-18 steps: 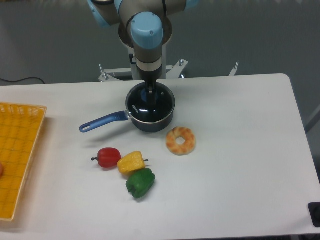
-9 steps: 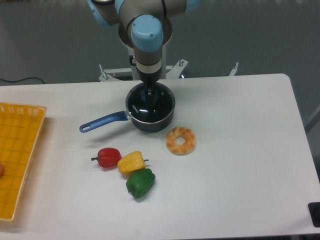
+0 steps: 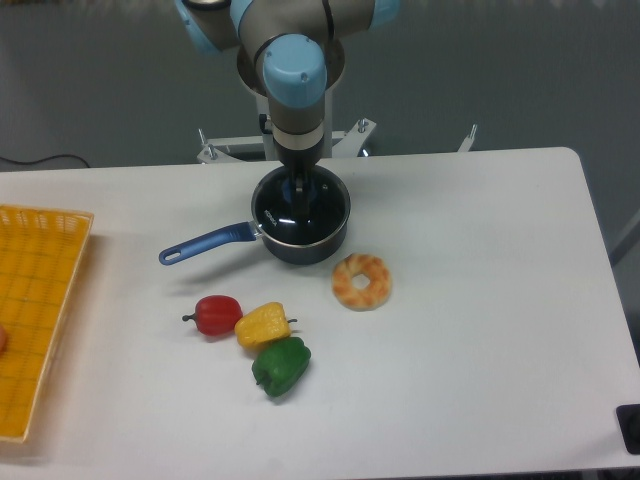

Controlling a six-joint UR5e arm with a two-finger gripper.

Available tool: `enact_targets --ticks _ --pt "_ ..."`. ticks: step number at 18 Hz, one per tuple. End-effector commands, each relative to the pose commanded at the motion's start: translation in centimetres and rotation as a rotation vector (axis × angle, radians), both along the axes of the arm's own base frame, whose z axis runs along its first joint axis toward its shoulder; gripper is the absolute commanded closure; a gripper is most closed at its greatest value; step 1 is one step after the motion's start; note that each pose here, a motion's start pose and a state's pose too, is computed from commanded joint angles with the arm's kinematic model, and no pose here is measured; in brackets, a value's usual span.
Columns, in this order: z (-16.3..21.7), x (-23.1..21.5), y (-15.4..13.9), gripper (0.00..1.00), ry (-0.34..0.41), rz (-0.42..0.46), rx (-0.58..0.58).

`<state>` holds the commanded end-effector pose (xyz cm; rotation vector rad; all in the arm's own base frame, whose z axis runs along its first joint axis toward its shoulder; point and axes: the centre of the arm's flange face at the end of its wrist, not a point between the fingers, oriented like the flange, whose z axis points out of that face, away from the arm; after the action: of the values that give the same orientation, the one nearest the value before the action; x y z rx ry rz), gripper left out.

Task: Open the lid
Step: 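Close the gripper around the blue lid knob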

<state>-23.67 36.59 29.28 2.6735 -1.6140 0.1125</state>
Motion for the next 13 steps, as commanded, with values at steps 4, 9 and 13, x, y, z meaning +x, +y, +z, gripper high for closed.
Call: enact_targets --ticks 4,9,13 --pt "-0.27 0.18 0.43 0.00 -0.002 -0.005 -0.002" --pt "-0.25 0.53 0.75 0.00 -0.002 -0.012 0.000" --pt "-0.57 0.39 0.84 0.01 -0.007 -0.015 -0.006"
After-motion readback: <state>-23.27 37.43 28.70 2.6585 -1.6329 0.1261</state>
